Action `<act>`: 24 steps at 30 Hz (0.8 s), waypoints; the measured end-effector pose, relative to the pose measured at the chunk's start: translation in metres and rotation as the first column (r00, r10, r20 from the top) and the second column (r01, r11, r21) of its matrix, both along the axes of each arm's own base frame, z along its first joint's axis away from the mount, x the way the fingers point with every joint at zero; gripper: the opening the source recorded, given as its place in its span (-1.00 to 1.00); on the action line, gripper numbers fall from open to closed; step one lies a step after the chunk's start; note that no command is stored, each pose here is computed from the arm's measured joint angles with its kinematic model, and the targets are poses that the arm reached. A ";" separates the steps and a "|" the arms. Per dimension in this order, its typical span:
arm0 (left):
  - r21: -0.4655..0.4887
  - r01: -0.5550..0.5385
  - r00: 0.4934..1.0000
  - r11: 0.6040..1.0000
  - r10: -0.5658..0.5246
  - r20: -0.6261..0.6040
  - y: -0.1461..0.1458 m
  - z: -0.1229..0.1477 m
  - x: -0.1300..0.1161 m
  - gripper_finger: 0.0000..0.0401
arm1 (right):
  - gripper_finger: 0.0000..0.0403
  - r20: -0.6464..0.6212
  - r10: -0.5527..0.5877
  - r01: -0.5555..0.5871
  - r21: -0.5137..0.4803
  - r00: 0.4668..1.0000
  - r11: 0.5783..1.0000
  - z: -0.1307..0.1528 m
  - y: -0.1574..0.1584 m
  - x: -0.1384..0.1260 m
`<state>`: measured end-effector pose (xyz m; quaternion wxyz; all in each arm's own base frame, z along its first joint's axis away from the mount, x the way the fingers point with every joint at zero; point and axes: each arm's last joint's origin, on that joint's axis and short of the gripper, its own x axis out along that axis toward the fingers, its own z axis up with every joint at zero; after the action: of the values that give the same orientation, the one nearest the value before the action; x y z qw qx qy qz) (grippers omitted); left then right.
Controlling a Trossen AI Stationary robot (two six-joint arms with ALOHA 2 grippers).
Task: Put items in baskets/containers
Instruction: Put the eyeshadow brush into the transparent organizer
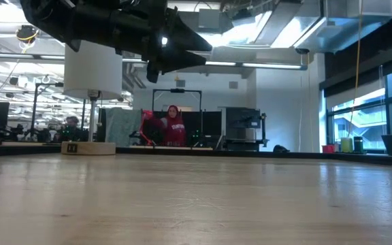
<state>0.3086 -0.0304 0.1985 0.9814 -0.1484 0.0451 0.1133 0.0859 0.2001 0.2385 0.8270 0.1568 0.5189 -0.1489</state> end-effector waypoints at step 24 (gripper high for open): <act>-0.318 -0.385 0.628 0.866 -0.007 -0.778 -0.009 -0.005 -0.117 -0.17 | -0.86 0.378 -0.032 0.257 -0.561 0.925 0.787 0.031 -0.069 0.078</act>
<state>0.1914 -0.0398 0.1939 0.7890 -0.3172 0.4594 0.2566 0.1638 0.1307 0.2691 0.8979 -0.0499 0.2760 -0.3393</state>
